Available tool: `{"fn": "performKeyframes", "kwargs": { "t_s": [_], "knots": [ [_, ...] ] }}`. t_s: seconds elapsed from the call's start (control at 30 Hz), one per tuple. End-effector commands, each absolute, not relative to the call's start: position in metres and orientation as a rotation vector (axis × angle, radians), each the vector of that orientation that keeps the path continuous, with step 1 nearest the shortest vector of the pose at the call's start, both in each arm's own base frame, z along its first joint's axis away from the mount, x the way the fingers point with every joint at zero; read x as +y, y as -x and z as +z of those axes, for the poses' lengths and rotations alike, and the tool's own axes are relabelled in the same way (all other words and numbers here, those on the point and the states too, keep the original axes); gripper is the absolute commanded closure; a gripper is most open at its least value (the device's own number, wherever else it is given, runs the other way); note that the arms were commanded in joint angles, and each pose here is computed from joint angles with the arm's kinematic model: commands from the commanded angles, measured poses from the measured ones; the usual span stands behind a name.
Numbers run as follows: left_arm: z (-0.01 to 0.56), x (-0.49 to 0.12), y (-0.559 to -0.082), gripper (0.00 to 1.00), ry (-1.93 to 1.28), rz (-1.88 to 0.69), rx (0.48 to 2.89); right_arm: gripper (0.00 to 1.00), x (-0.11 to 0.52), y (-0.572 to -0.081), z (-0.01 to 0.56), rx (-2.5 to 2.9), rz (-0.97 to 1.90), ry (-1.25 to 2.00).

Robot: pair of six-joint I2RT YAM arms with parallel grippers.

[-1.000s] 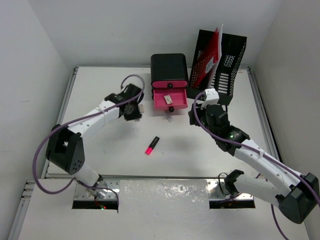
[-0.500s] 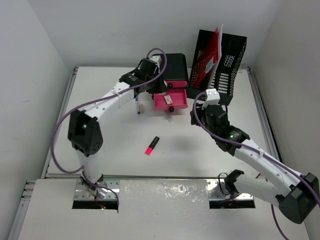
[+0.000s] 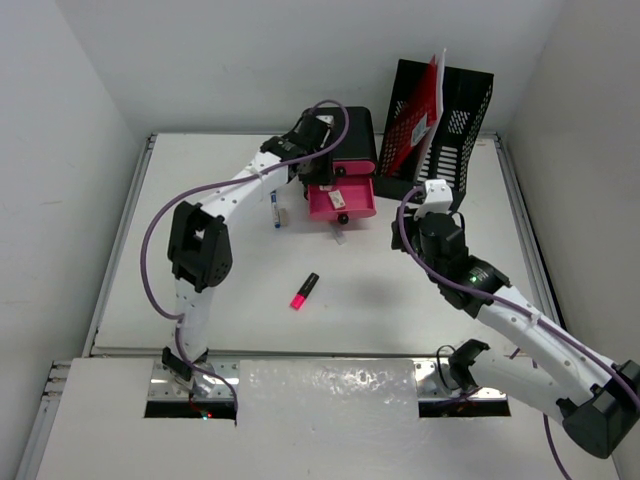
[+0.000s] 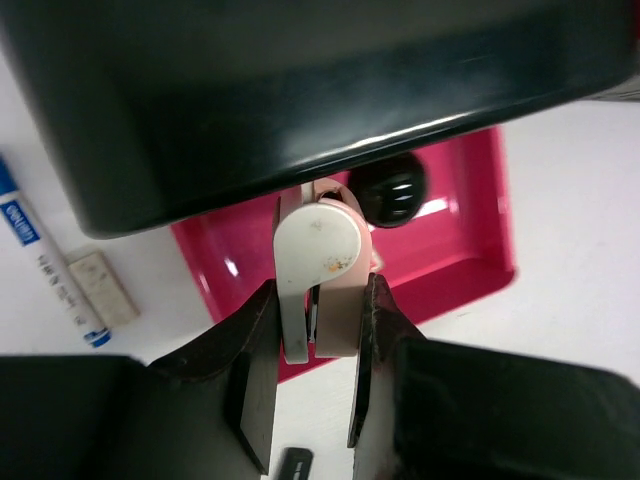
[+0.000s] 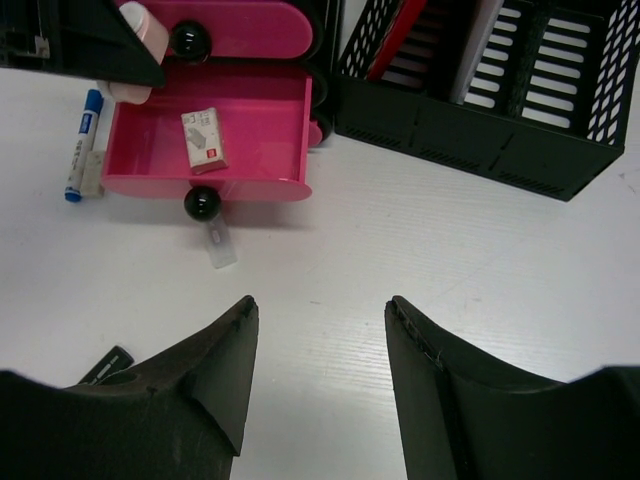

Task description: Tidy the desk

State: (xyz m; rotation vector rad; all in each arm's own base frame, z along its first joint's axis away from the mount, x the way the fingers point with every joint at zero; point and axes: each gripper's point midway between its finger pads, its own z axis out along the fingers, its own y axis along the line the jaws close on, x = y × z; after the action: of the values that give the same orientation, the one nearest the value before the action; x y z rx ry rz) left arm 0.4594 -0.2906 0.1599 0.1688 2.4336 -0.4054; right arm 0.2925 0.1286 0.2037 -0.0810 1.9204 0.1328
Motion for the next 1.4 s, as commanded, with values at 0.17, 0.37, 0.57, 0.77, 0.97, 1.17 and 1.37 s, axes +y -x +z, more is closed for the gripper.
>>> {"fn": "performKeyframes", "kwargs": {
  "t_s": [0.17, 0.37, 0.57, 0.77, 0.97, 1.17, 1.37],
  "knots": [
    [0.129, -0.26, -0.451, 0.96, -0.116, -0.205, 2.544, 0.48, 0.124, -0.294, 0.215, 1.89, 0.12, 0.038],
    [0.11, -0.259, -0.454, 0.93, -0.105, -0.183, 2.562, 0.48, 0.124, -0.295, 0.216, 1.889, 0.112, 0.043],
    [0.134, -0.264, -0.464, 0.35, -0.081, -0.211, 2.503, 0.48, 0.125, -0.297, 0.217, 1.891, 0.108, 0.051],
    [0.214, -0.263, -0.466, 0.29, -0.048, -0.288, 2.349, 0.48, 0.129, -0.3, 0.217, 1.896, 0.111, 0.067],
    [0.276, -0.216, -0.45, 0.39, 0.062, -0.2, 2.207, 0.48, 0.136, -0.303, 0.212, 1.905, 0.13, 0.083],
    [0.231, -0.132, -0.424, 0.4, 0.207, 0.108, 2.208, 0.48, 0.145, -0.304, 0.204, 1.919, 0.168, 0.097],
    [0.165, -0.125, -0.41, 0.65, 0.141, -0.052, 2.286, 0.48, 0.141, -0.302, 0.199, 1.929, 0.155, 0.088]
  ]
}}
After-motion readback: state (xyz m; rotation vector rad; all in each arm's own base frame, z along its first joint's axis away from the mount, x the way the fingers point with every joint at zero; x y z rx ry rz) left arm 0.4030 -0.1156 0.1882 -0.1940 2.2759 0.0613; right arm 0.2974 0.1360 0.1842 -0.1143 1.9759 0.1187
